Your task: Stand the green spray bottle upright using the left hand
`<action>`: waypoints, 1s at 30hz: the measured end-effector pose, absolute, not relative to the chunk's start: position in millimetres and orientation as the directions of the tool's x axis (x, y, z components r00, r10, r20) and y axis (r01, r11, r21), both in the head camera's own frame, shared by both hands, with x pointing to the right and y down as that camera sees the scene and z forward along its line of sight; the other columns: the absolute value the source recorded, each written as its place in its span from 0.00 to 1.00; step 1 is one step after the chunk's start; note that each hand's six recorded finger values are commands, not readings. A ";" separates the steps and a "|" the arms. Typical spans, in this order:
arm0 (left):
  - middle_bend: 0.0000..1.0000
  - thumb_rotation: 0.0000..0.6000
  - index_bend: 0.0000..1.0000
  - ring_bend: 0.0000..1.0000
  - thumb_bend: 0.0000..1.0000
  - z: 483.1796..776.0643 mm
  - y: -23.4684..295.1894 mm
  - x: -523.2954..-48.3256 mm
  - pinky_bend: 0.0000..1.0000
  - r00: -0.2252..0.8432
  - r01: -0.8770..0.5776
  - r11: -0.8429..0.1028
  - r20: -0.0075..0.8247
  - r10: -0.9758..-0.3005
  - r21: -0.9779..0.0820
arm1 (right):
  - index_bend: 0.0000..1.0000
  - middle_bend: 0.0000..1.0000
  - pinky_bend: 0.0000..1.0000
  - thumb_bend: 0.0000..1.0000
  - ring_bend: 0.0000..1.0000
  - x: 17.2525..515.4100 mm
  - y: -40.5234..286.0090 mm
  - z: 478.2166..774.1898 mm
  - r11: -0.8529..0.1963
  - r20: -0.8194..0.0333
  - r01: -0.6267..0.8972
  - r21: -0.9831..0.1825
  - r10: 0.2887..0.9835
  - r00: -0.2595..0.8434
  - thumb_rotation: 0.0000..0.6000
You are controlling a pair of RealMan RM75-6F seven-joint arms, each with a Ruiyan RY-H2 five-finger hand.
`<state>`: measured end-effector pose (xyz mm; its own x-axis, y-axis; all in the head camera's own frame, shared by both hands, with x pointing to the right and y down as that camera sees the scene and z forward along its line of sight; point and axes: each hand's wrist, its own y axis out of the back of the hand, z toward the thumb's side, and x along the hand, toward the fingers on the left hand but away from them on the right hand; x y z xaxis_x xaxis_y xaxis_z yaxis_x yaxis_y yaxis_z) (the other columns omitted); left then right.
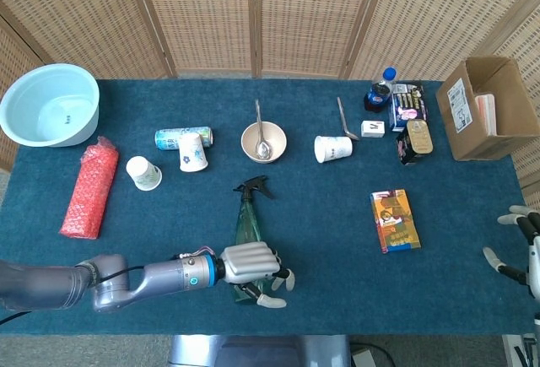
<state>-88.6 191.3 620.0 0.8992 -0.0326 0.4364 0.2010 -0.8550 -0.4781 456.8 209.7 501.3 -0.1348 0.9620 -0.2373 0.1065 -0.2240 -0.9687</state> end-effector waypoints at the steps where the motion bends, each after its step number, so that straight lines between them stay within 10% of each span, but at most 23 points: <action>1: 0.52 0.00 0.35 0.49 0.31 620.0 191.0 -90.3 0.36 0.898 0.202 -0.854 0.438 -0.033 -0.479 | 0.39 0.30 0.10 0.23 0.05 456.5 209.5 501.3 -0.224 -0.237 0.107 -0.969 0.962 -0.134 1.00; 30: 0.55 0.00 0.38 0.50 0.31 616.3 161.7 -209.3 0.40 0.764 0.296 -0.794 0.631 -0.137 -0.531 | 0.39 0.30 0.10 0.23 0.05 434.8 204.1 505.3 -0.229 -0.240 0.118 -0.966 0.967 -0.090 1.00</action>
